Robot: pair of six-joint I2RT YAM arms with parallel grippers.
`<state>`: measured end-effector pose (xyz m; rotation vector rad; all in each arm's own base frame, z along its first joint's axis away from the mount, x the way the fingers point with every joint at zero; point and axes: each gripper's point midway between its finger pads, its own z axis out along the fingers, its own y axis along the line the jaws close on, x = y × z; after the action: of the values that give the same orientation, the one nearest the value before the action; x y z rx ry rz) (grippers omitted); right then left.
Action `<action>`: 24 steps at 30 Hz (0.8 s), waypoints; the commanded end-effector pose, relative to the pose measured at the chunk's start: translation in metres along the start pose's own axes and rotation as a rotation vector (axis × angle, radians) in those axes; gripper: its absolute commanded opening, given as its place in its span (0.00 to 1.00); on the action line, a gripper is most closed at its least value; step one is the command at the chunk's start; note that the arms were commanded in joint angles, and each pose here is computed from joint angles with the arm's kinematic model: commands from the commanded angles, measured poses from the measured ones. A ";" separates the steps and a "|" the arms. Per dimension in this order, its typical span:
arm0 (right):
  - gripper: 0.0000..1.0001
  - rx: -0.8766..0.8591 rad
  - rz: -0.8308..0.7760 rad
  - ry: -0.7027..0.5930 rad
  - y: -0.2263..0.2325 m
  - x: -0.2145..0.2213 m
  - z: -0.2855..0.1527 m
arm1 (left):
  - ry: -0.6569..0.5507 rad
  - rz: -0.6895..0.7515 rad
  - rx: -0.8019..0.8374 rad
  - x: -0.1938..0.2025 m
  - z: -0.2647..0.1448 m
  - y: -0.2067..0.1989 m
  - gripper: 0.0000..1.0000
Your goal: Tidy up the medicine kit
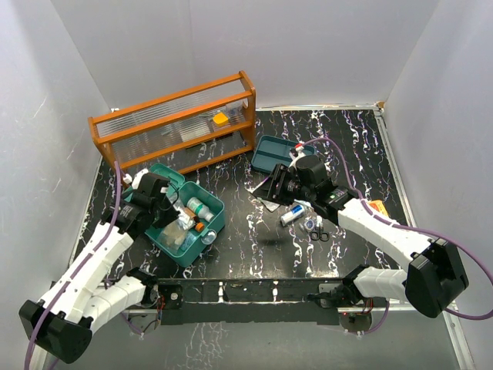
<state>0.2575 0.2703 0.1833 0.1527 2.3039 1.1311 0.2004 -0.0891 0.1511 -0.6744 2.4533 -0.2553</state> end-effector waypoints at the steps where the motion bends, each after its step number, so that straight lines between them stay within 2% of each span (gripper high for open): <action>1: 0.42 -0.050 -0.013 -0.041 0.014 -0.009 -0.004 | 0.023 -0.016 -0.041 0.011 0.005 0.017 0.04; 5: 0.42 -0.050 0.000 -0.030 0.013 -0.008 -0.001 | 0.048 -0.043 -0.107 0.021 0.011 0.032 0.05; 11: 0.41 -0.059 -0.001 -0.034 0.015 -0.009 0.000 | -0.028 -0.060 -0.209 0.012 0.009 0.055 0.14; 17: 0.41 -0.067 0.003 -0.040 0.018 -0.012 0.002 | -0.044 0.015 -0.238 0.002 0.006 0.055 0.37; 19: 0.41 -0.067 0.004 -0.038 0.018 -0.011 0.002 | -0.056 0.039 -0.265 -0.005 0.000 0.058 0.41; 24: 0.41 -0.064 0.006 -0.031 0.016 -0.010 0.004 | -0.063 0.066 -0.234 -0.015 -0.011 0.048 0.42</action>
<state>0.2582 0.2728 0.1809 0.1760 2.3125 1.1473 0.1820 -0.0479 0.1311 -0.7317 2.4884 0.0481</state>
